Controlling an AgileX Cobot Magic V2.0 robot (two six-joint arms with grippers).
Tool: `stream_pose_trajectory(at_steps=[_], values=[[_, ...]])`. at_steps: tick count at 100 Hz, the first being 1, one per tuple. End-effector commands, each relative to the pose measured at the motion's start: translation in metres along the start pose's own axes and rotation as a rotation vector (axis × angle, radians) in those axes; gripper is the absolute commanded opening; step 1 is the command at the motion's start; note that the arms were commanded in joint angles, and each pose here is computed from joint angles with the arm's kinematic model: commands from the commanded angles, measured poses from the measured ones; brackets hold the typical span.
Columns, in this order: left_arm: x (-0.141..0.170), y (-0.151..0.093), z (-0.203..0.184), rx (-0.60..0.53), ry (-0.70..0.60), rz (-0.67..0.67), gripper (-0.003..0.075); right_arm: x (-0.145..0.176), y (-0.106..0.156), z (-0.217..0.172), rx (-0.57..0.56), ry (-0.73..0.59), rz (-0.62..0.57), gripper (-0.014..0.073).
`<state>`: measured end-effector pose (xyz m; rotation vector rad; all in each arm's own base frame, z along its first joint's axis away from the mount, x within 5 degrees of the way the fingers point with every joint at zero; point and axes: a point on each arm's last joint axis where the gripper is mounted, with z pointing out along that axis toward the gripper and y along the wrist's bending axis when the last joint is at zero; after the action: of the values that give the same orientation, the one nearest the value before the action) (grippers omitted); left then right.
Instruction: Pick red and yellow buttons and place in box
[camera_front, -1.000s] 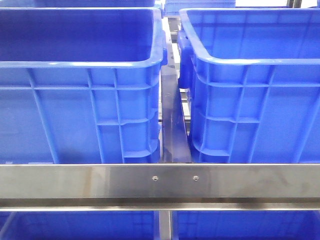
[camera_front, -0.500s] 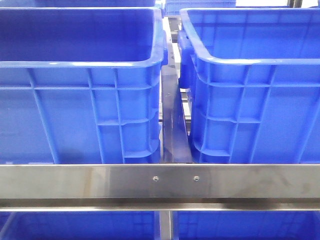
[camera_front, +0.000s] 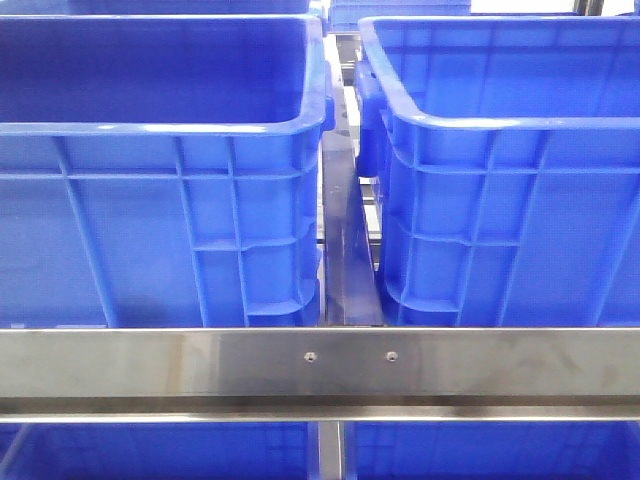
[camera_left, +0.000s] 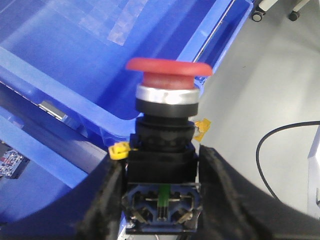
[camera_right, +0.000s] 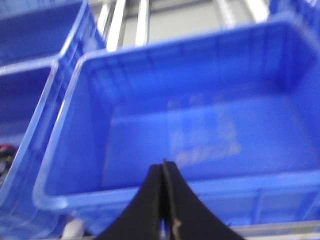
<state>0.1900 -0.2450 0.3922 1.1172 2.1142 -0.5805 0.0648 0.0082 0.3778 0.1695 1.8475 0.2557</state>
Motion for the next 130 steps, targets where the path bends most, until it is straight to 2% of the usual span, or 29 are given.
stream_pose_trajectory(at_steps=[1,15,22,29,51,60,98,130], values=[[-0.015,-0.005,-0.023,0.002,-0.135,0.006,-0.0019,-0.013,0.005,0.008,-0.036,-0.011,0.043,-0.0068],[-0.015,-0.005,-0.023,0.002,-0.135,0.006,-0.0019,-0.011,0.007,0.02,-0.053,0.058,0.086,-0.0062],[-0.015,-0.005,-0.023,0.002,-0.135,0.006,-0.0019,-0.01,0.008,0.024,-0.068,0.082,0.112,-0.0027],[-0.015,-0.005,-0.023,0.002,-0.135,0.006,-0.0019,-0.009,0.01,0.026,-0.088,0.094,0.142,0.0049],[-0.014,-0.005,-0.023,0.002,-0.133,0.006,-0.0019,-0.01,0.016,0.026,-0.148,0.106,0.218,0.0382],[-0.014,-0.005,-0.023,0.002,-0.133,0.006,-0.0019,-0.01,0.019,0.026,-0.178,0.104,0.232,0.045],[-0.014,-0.005,-0.023,0.002,-0.131,0.006,-0.0019,-0.018,0.043,0.054,-0.473,0.15,0.298,0.0458],[-0.014,-0.005,-0.022,0.003,-0.127,0.006,-0.0019,-0.013,0.051,0.104,-0.635,0.301,0.37,0.0458]])
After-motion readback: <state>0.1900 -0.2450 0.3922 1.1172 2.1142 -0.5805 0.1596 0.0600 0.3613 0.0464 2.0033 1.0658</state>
